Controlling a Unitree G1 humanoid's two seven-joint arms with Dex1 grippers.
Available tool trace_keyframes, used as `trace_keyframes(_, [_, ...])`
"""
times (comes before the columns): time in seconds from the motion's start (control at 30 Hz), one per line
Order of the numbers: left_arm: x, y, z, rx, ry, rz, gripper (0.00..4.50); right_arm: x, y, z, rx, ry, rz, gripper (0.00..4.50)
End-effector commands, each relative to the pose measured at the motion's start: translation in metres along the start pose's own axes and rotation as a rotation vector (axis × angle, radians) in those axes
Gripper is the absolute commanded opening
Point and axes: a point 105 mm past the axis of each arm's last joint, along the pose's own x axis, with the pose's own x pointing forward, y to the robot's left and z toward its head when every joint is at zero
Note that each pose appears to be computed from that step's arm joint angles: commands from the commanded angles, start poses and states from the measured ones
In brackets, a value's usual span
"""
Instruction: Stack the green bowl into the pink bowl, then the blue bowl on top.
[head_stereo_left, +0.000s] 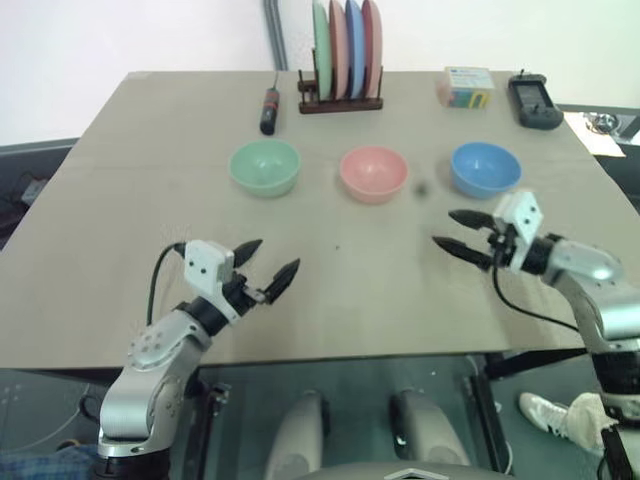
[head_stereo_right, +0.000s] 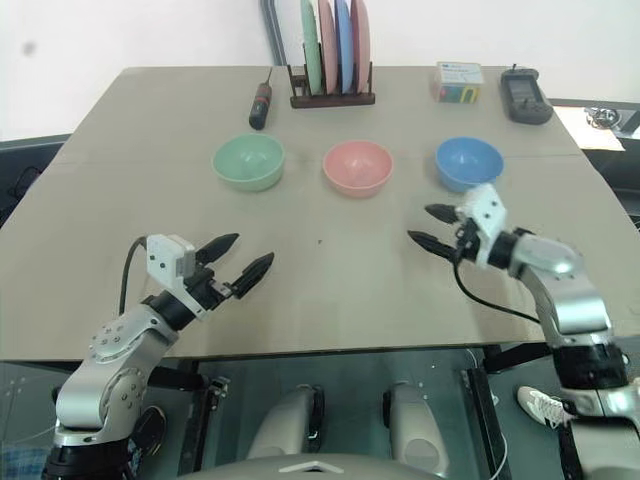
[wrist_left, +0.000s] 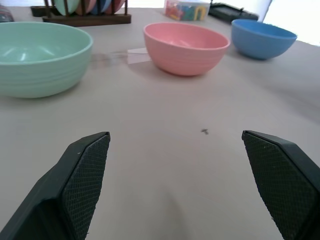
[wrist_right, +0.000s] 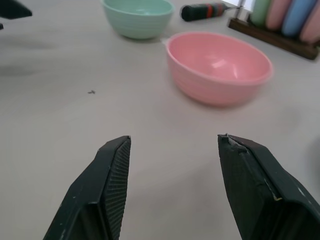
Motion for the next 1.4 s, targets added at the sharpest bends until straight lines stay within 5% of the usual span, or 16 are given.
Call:
trace_keyframes(0.03, [-0.004,-0.008,0.013,0.009,-0.055,-0.048,4.5,0.021,-0.021,0.011,-0.15,0.082,0.009,2.89])
trace_keyframes(0.3, [-0.014,-0.014,0.013,-0.01,-0.075,-0.022,4.5,0.073,-0.044,0.021,-0.381,0.2,0.092,2.89])
trace_keyframes(0.87, [-0.031,-0.015,0.009,0.004,-0.078,0.094,4.5,0.143,-0.026,0.029,-0.517,0.285,0.171,2.89])
trace_keyframes(0.97, [-0.031,-0.015,0.009,0.006,-0.079,0.1,4.5,0.147,-0.024,0.028,-0.53,0.298,0.163,1.47])
trace_keyframes(1.1, [-0.031,-0.015,0.009,0.008,-0.081,0.104,4.5,0.147,-0.027,0.027,-0.536,0.309,0.15,0.11])
trace_keyframes(1.4, [-0.03,-0.015,0.008,0.008,-0.073,0.089,4.5,0.128,-0.024,0.033,-0.59,0.304,0.303,0.03])
